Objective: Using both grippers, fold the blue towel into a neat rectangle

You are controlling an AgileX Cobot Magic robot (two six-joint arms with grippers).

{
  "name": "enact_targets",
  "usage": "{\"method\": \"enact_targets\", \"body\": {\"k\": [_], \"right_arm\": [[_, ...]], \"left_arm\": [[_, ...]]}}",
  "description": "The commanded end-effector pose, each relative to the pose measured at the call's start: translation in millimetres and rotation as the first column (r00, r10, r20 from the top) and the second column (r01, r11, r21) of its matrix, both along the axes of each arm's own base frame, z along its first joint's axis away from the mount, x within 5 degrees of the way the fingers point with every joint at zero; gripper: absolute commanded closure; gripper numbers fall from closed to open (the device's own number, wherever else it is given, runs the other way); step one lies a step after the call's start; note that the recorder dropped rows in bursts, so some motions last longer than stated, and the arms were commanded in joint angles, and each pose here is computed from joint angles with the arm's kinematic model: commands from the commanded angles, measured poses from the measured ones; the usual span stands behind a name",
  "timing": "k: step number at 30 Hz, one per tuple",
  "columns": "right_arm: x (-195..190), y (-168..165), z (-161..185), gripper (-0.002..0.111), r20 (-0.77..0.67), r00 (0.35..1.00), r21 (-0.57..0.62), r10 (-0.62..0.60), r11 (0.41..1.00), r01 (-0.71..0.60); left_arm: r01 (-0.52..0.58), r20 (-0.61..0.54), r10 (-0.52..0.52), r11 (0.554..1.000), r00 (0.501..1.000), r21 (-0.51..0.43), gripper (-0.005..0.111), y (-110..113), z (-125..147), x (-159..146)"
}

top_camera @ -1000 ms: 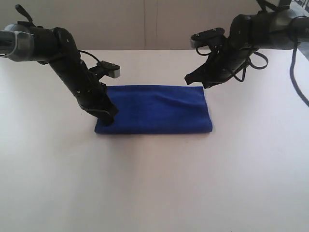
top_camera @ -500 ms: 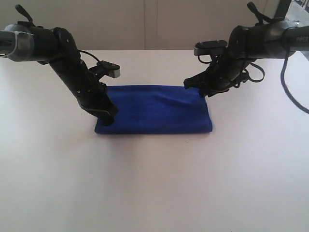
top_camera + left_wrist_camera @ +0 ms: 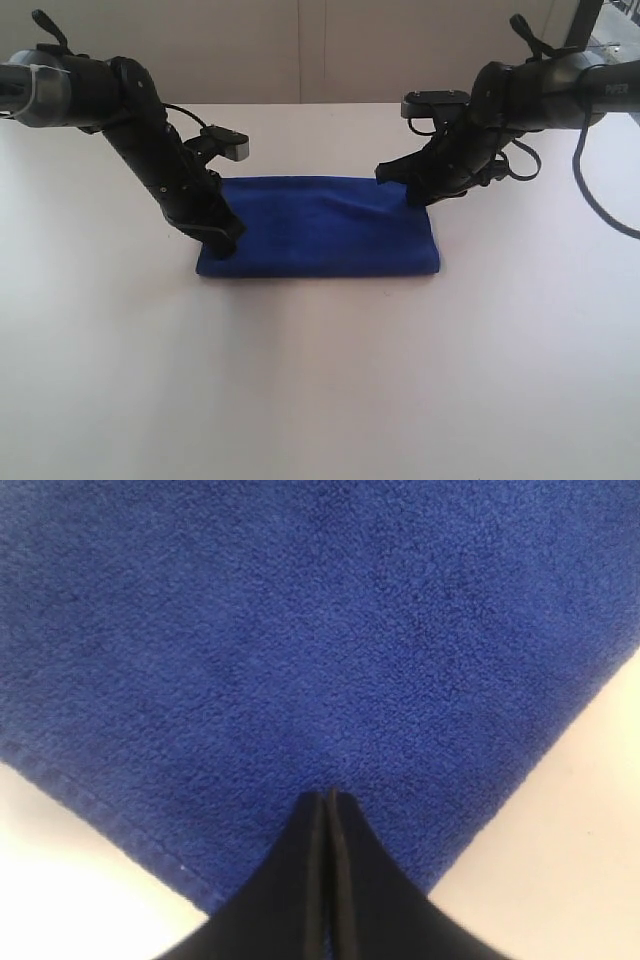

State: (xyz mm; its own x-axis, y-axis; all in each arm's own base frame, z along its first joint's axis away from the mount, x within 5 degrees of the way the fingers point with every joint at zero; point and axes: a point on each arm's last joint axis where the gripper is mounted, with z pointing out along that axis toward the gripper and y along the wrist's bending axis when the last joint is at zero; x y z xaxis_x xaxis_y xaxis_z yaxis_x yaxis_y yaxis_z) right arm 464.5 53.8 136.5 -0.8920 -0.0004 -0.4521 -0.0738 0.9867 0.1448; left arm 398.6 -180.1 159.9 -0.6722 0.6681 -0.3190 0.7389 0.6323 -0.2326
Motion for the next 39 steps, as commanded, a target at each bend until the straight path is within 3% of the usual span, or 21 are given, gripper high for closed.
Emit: {"method": "enact_targets", "body": {"k": [1,8,29,31,36,39], "right_arm": [[2,-2,2,0.085,0.015,1.000,0.006,-0.014,1.000,0.014],[1,-2,1,0.108,0.008,1.000,-0.005,0.011,1.000,-0.011],[4,-4,19,0.108,0.088,0.996,-0.023,0.009,1.000,-0.007],[4,-4,18,0.107,0.089,0.996,-0.022,0.007,1.000,-0.006],[4,-4,10,0.088,0.072,0.997,-0.023,0.008,1.000,-0.006],[5,-4,9,0.083,0.069,0.998,-0.018,0.004,1.000,-0.003]], "left_arm": [[-0.005,-0.005,0.005,1.000,1.000,-0.011,0.107,0,3,-1],[-0.005,-0.005,0.005,1.000,1.000,-0.011,0.107,0,3,-1],[-0.005,-0.005,0.005,1.000,1.000,-0.011,0.107,0,3,-1],[-0.006,-0.003,0.006,1.000,1.000,-0.012,0.107,0,3,0],[-0.006,-0.003,0.006,1.000,1.000,-0.012,0.107,0,3,0],[-0.006,-0.003,0.006,1.000,1.000,-0.012,0.107,0,3,0]]}}
